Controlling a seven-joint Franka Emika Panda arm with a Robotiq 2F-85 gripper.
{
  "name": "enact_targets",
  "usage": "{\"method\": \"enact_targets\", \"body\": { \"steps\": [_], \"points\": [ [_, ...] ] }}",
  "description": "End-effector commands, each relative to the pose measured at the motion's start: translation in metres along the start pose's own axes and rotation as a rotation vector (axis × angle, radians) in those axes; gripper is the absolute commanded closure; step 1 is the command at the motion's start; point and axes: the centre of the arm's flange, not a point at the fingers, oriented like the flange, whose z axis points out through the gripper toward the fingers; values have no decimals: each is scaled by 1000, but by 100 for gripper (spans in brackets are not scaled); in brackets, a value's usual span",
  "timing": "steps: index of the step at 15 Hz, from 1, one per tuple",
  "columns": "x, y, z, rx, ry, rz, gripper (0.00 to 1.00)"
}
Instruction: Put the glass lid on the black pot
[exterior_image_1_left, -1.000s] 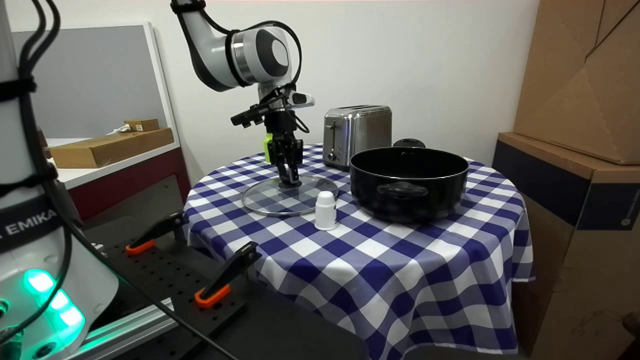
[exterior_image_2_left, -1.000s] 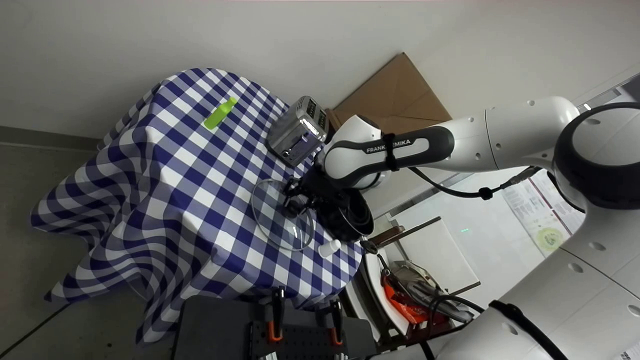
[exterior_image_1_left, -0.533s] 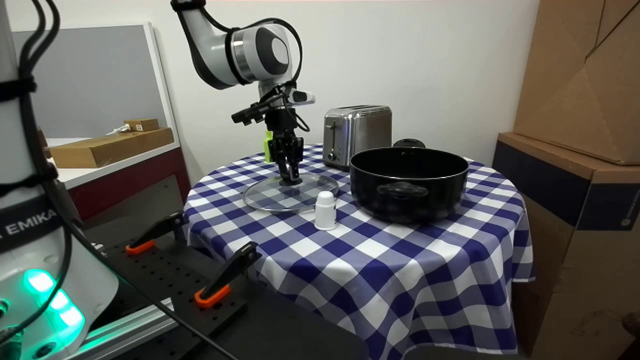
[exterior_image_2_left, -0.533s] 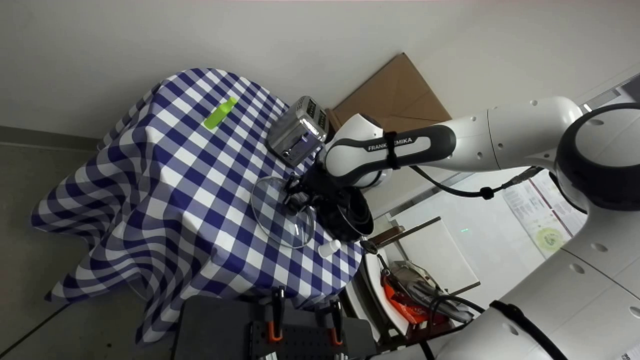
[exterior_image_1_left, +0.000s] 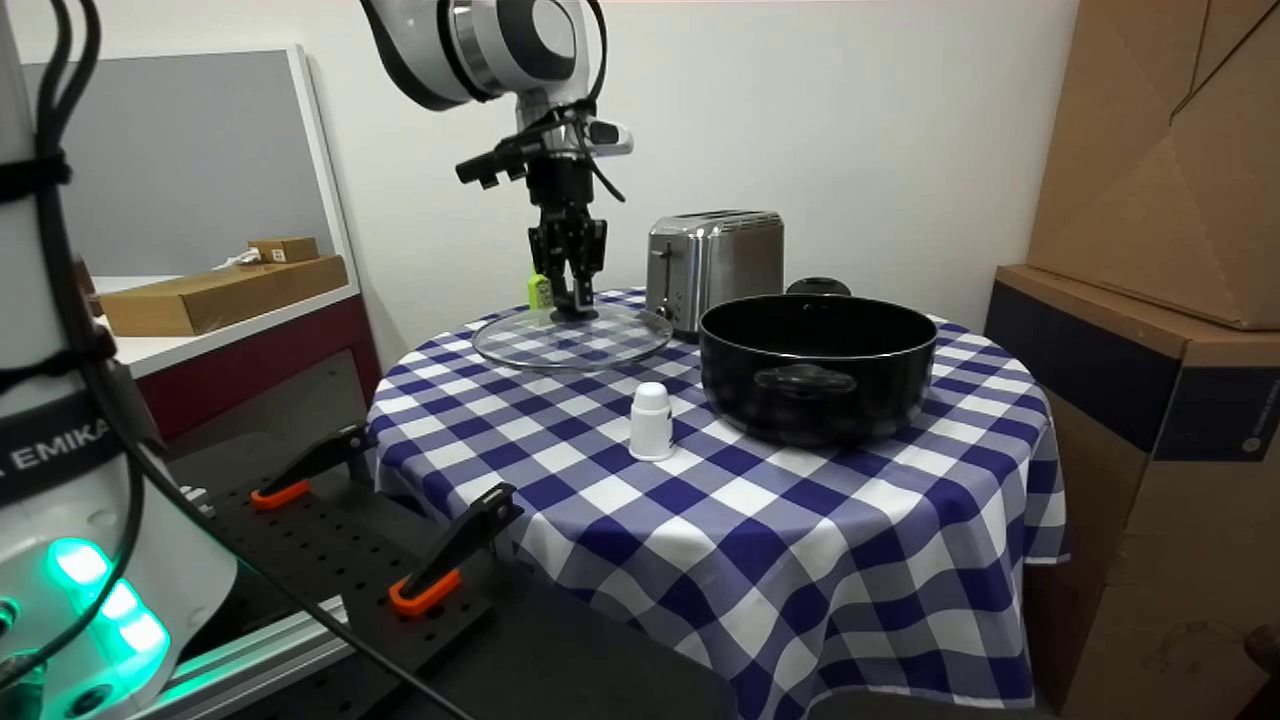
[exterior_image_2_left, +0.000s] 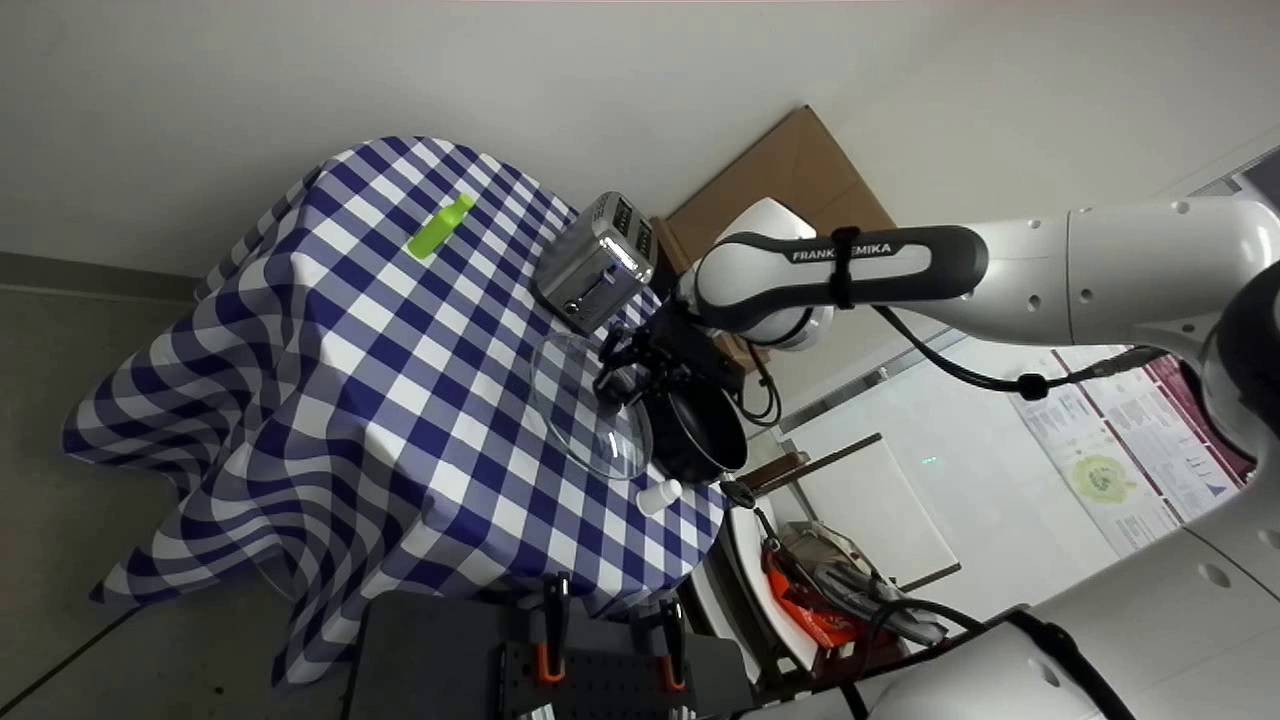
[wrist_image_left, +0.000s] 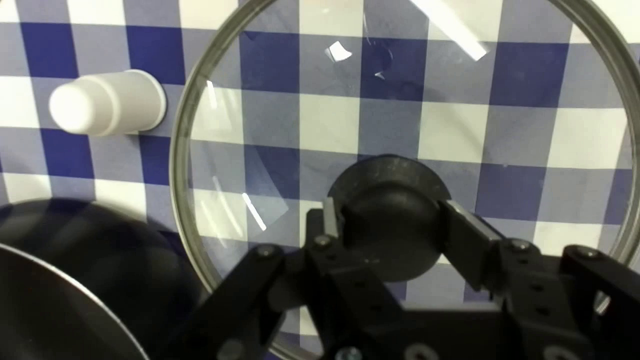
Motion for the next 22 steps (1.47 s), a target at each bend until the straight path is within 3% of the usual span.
{"method": "enact_targets", "body": {
  "steps": [1, 6, 11, 19, 22],
  "points": [
    [-13, 13, -68, 9, 18, -30, 74],
    [-22, 18, -136, -7, 54, -11, 74],
    [-6, 49, -168, -23, 61, 25, 74],
    [57, 208, -173, -39, 62, 118, 74],
    [74, 248, -158, -31, 47, 150, 74]
  ]
}}
